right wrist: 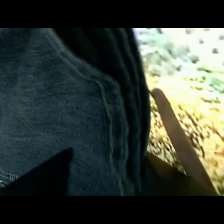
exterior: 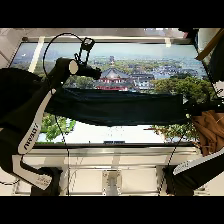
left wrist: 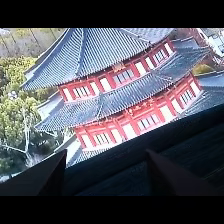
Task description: Fold the clothes and pants, and hang the long-sleeved shirts on hangers.
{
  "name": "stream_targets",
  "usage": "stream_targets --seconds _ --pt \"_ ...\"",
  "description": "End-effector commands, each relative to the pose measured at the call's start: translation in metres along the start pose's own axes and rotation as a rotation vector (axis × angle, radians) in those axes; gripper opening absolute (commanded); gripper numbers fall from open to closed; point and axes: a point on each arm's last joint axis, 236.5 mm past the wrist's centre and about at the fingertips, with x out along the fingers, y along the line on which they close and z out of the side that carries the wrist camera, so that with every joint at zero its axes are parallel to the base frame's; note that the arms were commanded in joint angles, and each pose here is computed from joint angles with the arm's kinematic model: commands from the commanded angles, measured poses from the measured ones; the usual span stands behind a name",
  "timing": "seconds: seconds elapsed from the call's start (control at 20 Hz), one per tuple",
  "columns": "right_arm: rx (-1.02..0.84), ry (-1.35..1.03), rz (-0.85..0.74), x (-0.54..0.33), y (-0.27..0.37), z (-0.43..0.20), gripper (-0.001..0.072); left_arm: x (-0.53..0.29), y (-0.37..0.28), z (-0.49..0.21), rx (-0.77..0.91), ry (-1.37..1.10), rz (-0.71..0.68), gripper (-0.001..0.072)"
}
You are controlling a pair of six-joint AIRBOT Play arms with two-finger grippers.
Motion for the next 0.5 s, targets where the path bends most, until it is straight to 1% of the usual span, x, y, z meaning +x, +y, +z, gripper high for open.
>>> stream_targets --seconds 0.0,0.05,0.1,0.15,0.2,0.25,0.35,0.45 --pt "-0.045 0.010 0.048 0.016 0.021 0.002 0.0276 0.003 -0.004 0.002 0.005 -0.009 -0.004 0.0568" --pt "-0.068 0.004 0.115 0.017 0.040 0.004 0.0149 0.006 -0.007 0.002 0.008 -0.012 -0.008 0.0562" --pt "-0.100 -0.014 0.207 0.013 0.065 0.007 0.0070 0.008 -0.014 0.003 0.004 -0.016 -0.021 0.0484" --pt "-0.118 -0.040 0.295 0.005 0.089 0.011 0.0038 0.012 -0.022 0.003 -0.012 -0.022 -0.043 0.0294" --pt "-0.127 -0.073 0.378 -0.008 0.114 0.015 0.0038 0.016 -0.032 0.004 -0.032 -0.027 -0.071 0.0062" --pt "-0.143 -0.110 0.448 -0.023 0.136 0.020 0.0038 0.021 -0.043 0.002 -0.051 -0.026 -0.100 0.0031" --pt "-0.198 -0.177 0.560 -0.053 0.186 0.024 0.0038 0.036 -0.076 -0.007 -0.097 -0.002 -0.180 0.0031" --pt "-0.255 -0.192 0.582 -0.060 0.228 0.021 0.0038 0.055 -0.115 -0.025 -0.126 0.049 -0.257 0.0030"
